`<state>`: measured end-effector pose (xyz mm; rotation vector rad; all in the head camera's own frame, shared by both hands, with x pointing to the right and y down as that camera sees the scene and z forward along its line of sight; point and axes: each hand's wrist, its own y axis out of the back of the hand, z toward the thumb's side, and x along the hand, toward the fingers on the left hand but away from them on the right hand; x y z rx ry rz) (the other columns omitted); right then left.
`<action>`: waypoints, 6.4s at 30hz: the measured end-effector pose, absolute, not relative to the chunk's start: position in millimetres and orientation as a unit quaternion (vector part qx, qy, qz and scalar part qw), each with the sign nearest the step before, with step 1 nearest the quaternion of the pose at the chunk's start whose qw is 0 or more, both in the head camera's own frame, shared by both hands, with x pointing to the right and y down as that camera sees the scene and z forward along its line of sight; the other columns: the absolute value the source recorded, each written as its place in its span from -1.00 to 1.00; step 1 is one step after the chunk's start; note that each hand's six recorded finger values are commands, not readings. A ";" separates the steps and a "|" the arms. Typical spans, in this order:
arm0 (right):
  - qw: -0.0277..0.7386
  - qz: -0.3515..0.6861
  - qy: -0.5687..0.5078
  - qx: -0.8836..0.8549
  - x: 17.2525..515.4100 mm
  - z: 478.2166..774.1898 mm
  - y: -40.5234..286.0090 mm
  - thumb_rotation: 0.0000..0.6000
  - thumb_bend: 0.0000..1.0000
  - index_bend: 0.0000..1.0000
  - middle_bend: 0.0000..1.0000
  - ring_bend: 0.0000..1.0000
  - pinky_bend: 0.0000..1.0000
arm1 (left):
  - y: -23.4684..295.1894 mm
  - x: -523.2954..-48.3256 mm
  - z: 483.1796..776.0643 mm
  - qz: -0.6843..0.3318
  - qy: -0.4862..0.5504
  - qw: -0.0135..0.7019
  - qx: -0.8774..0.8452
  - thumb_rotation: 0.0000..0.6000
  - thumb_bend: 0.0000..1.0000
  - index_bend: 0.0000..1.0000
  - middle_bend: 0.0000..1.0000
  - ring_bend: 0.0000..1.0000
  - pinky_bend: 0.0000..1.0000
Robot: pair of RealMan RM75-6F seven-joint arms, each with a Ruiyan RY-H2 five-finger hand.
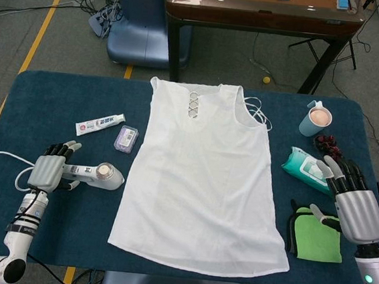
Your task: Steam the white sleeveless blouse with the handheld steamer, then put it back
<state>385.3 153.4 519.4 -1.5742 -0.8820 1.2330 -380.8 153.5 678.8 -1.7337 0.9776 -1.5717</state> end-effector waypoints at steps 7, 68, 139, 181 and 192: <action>0.455 0.506 -0.360 -0.638 390.8 520.4 156.1 1.00 -0.52 -1.00 -0.83 -1.00 -0.97 | 149.0 -381.8 692.7 -0.594 0.371 0.298 -0.648 1.00 -0.73 -0.56 -0.63 -0.67 -0.82; 0.412 0.539 -0.321 -0.661 394.5 537.0 178.2 1.00 -0.52 -1.00 -0.82 -1.00 -0.97 | 121.7 -359.0 747.4 -0.508 0.455 0.229 -0.695 1.00 -0.49 0.73 0.55 0.35 0.18; 0.248 0.439 -0.077 -0.860 267.3 700.7 274.9 1.00 0.95 -1.00 -0.83 -1.00 -0.97 | 136.5 -211.0 745.2 -0.453 0.341 0.325 -0.757 1.00 -0.49 0.73 0.55 0.35 0.18; 0.251 0.437 -0.080 -0.860 268.1 698.5 275.0 1.00 0.95 -1.00 -0.83 -1.00 -0.97 | 157.6 -222.0 698.2 -0.444 0.328 0.284 -0.784 1.00 -0.49 0.71 0.53 0.33 0.18; 0.251 0.437 -0.080 -0.860 269.3 698.0 275.8 1.00 0.95 -1.00 -0.83 -1.00 -0.97 | 178.5 -216.3 706.0 -0.446 0.297 0.311 -0.784 1.00 -0.49 0.70 0.53 0.32 0.18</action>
